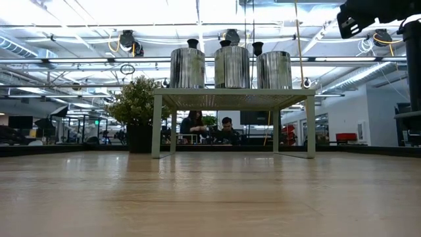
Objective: Pick & Place candle stick holders
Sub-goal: Return to Home Position
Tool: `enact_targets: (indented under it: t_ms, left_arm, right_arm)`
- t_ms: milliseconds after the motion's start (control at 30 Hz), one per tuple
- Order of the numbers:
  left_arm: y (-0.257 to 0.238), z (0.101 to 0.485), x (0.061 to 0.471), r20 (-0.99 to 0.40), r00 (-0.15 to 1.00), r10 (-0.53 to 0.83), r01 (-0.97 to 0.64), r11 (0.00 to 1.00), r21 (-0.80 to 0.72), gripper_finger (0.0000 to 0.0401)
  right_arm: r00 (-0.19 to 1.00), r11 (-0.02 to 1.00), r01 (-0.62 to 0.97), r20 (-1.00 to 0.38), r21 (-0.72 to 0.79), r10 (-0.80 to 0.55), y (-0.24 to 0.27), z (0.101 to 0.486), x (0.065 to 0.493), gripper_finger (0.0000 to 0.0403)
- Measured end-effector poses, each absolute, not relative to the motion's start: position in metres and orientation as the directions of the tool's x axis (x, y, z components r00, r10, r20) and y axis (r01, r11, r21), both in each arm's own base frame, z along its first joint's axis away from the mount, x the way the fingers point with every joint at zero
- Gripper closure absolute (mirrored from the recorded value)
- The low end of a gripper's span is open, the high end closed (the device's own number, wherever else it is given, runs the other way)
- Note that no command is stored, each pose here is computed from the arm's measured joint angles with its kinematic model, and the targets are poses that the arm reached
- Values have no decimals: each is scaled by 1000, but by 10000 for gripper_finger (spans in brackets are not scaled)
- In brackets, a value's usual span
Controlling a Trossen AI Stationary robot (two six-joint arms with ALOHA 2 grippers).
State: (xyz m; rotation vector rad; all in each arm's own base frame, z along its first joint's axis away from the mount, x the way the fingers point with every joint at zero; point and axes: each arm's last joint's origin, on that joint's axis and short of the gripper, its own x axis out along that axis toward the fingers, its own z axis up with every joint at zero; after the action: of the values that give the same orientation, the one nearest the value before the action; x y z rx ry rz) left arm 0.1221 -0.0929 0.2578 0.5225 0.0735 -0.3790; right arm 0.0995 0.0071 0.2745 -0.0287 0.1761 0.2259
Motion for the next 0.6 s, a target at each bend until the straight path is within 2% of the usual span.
enact_targets:
  t_ms: [133,267,433,600]
  left_arm:
    - [-66,252,119,-179,963,-203,259,880,398,357]
    - [-43,260,102,-121,985,-127,160,932,325,357]
    - [-29,269,84,63,991,-117,93,950,298,357]
    - [-28,244,91,142,981,-131,74,934,350,357]
  right_arm:
    - [959,974,-225,-177,-5,221,7,274,99,372]
    - [961,973,-228,-169,-28,220,7,275,97,372]
    - [967,972,-228,-132,-50,220,7,271,97,372]
    - [970,972,-226,-104,-68,218,7,251,105,378]
